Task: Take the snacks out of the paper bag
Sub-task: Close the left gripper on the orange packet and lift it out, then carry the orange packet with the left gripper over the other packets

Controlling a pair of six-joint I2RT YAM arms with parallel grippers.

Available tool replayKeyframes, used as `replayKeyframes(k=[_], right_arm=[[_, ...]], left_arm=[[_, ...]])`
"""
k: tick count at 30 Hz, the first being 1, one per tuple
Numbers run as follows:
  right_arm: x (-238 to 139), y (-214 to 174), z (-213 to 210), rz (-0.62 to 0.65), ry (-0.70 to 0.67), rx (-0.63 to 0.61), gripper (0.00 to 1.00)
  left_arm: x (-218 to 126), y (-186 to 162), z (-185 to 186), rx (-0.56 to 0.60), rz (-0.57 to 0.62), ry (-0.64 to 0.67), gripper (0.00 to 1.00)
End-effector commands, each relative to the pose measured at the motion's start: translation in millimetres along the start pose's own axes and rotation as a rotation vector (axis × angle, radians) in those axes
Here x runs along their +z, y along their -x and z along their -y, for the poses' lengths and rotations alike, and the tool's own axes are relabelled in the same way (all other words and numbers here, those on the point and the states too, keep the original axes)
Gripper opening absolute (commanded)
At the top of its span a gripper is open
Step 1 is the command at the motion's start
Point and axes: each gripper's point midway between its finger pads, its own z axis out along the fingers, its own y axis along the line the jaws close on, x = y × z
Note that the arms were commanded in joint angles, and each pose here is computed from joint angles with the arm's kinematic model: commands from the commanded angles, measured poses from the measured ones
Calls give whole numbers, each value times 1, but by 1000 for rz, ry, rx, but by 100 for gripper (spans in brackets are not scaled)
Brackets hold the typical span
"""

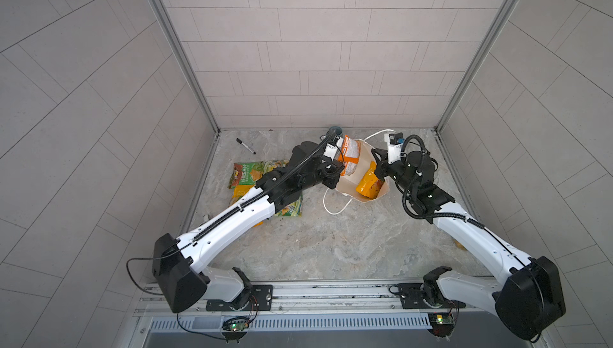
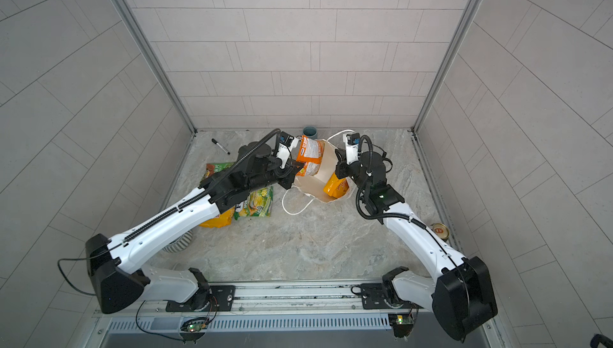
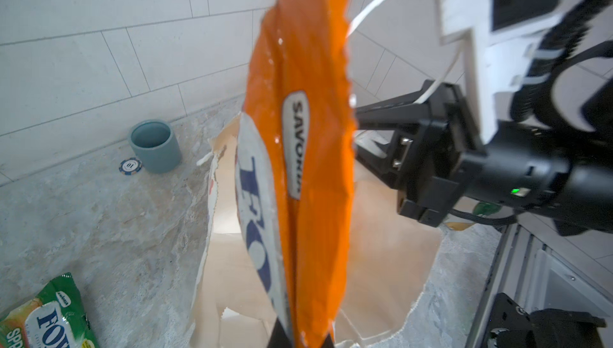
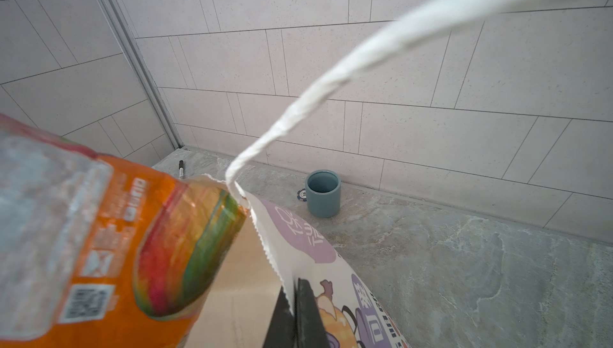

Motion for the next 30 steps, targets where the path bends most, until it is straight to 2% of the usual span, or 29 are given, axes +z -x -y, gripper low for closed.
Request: replayKeyframes(k=[1, 9, 15, 18, 22, 30], right_arm=[[-2, 5, 3, 25, -10, 13, 0], [0, 4, 6, 25, -14, 27, 0], [0, 4, 6, 26, -14, 30, 0], [-1, 5, 7, 29, -16, 30, 0], [-1, 6, 7, 30, -14, 33, 0], [-1, 6, 6, 31, -10, 37, 0]], left_arm=[[-26, 36, 10, 23, 129, -40, 0], [-71, 64, -4, -8, 213, -4, 0], [-110, 87, -33, -88, 347, 31, 0], [-122, 89, -50, -120, 408, 113, 0], [-134, 81, -83, -157, 428, 310, 0], [-133, 66, -111, -160, 412, 462, 0]])
